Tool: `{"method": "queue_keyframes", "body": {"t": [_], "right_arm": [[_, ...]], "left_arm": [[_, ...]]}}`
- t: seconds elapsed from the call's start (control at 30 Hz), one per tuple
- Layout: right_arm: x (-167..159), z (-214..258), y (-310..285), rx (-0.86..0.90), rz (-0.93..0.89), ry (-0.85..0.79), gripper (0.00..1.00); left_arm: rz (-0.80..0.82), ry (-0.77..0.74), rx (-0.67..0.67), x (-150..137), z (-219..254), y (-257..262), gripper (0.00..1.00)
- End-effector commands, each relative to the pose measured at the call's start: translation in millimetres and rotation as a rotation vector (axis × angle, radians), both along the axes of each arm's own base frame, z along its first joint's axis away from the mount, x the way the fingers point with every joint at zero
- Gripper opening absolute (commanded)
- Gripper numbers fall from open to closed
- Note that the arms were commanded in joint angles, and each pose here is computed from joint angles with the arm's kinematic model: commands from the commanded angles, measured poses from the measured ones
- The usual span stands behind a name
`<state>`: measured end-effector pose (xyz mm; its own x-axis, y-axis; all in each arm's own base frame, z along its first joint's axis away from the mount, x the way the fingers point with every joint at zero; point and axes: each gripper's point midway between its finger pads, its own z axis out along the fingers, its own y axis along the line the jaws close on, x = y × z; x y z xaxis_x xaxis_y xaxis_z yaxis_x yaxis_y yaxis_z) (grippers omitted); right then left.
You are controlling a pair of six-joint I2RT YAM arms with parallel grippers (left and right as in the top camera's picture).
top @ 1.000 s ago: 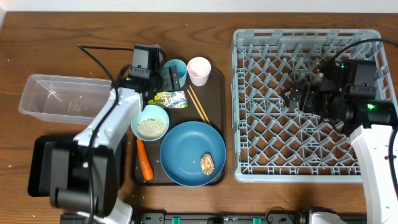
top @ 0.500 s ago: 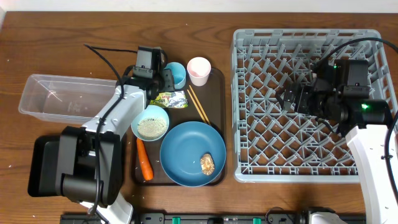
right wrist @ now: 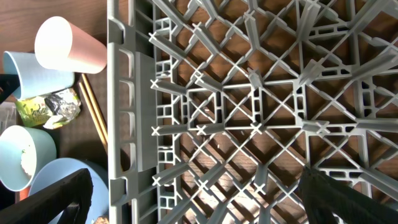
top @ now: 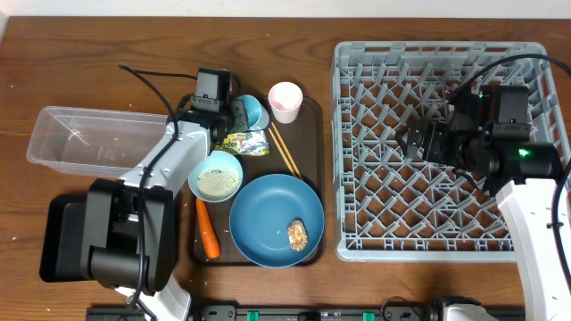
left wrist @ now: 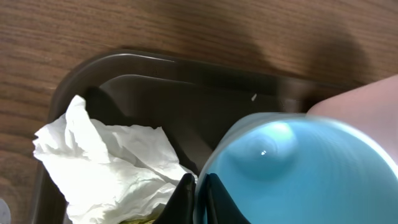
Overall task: Sort waste into correct bins and load items into the dishwasher rack
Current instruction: 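Reach left gripper to blue cup, right gripper toward rack, then lift blue cup with left gripper and pass to right gripper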
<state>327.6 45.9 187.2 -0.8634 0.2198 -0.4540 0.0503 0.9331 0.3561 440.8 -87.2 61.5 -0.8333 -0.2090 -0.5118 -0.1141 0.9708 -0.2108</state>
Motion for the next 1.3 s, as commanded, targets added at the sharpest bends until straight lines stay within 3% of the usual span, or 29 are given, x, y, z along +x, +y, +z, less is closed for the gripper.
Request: {"method": "queue_keyframes", "body": {"t": [0.0,0.3,0.53,0.87,1.27], "right_arm": [[1.5,3.5,4.5,0.006,0.004,-0.005,0.99],[2.3,3.8,3.7,0.002,0.002,-0.009,0.99],[9.0,11.6,11.1,0.003,0.085,-0.072,0.95],[-1.0,92.1,80.9,0.28,0.521,-0.333,0.85],[-56.4,177.4,124.9,0.653,0.995,-0.658,0.82]], "left_arm": [[0.027,0.016,0.008,1.6,-5.7,5.2,0.06],[0.011,-0.102,-0.021,-3.2,59.0,4.4,0.06],[-0.013,-0.146,-0.066,-38.4,116.7,4.7,0.06],[-0.419,-0.271,-0.443,-100.3,208.9,-70.6,0.06],[-0.962,-0.351,-0.89,-178.2,296.8,-126.5,0.06]]}}
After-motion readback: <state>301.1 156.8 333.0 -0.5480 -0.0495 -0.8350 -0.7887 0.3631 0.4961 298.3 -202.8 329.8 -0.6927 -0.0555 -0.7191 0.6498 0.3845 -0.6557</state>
